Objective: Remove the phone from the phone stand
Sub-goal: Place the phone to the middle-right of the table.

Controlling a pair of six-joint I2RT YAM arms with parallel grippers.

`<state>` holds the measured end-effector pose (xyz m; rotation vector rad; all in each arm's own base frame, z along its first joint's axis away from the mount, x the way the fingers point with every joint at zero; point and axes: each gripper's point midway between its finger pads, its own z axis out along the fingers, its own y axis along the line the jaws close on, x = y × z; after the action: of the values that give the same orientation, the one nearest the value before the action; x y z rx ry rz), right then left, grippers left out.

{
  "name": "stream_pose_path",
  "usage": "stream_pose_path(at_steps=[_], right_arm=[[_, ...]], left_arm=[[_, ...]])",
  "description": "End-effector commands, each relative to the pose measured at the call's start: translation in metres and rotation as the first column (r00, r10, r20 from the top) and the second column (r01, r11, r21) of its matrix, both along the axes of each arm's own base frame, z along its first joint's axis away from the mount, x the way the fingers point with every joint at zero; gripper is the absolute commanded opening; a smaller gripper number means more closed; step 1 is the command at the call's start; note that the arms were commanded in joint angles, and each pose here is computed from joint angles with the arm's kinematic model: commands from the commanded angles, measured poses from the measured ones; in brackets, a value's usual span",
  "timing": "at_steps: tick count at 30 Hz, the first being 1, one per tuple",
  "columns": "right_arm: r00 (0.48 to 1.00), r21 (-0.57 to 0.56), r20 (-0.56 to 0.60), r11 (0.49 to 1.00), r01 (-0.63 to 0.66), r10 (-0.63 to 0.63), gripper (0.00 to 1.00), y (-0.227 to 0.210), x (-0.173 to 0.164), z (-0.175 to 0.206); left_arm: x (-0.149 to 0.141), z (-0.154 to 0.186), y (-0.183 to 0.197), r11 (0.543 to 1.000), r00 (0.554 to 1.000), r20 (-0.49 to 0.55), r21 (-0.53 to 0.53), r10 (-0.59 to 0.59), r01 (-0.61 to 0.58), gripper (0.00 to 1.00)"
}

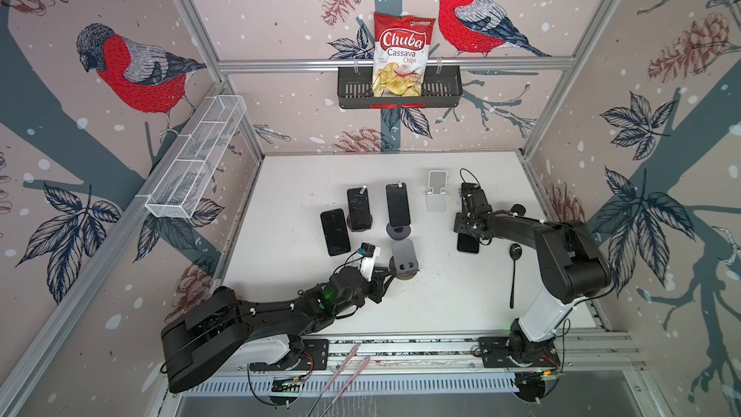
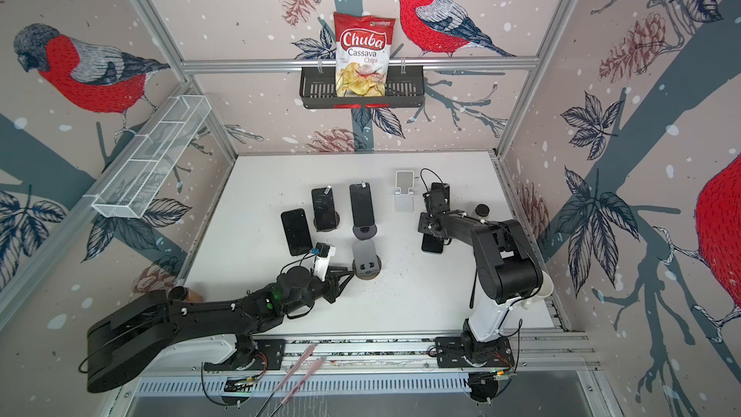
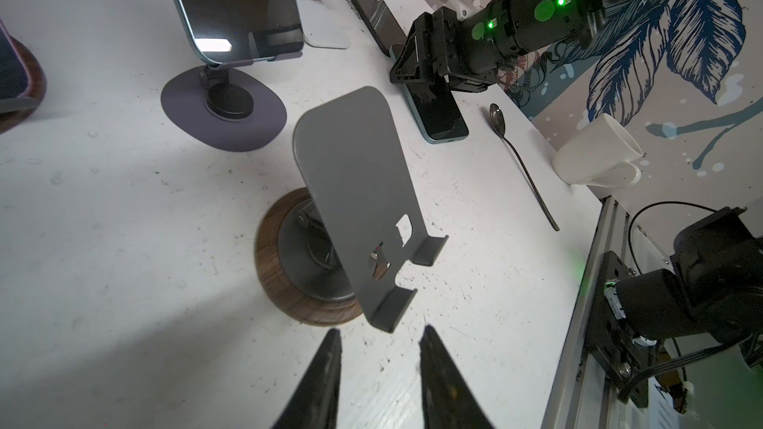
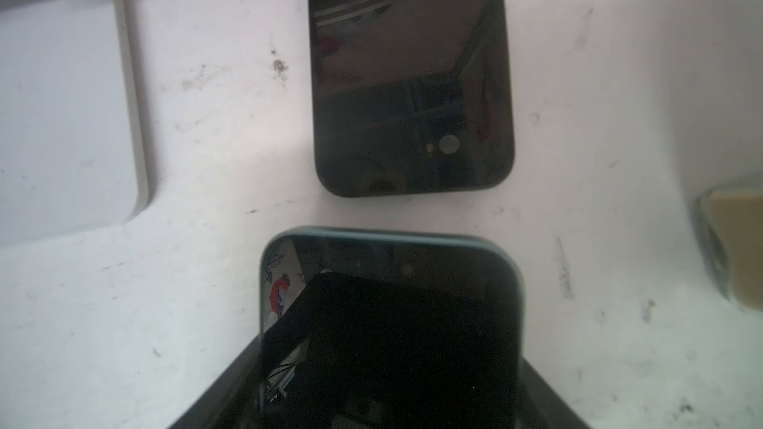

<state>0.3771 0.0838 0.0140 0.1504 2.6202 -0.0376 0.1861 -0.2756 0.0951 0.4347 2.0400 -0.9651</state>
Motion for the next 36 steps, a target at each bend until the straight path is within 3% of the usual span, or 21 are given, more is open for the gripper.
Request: stream_pose_path(at_steps=[1,36], right_arm=[[0.984,-0.024,-0.178,1.000,-0.018,0.014,0.73,-0.003,-0.038,-0.024],[0.977,0.026,-0.213,1.000,-0.018,0.023,0.78,0.002,-0.054,-0.028]], left_arm=[[0.000,0.006,-0.003,1.000,1.000,0.010,-0.022,-0.008,0.008,0.33],[-0.002,0.002,-0.003,1.000,1.000,0.000,-0.019,-0.018,0.018,0.33]])
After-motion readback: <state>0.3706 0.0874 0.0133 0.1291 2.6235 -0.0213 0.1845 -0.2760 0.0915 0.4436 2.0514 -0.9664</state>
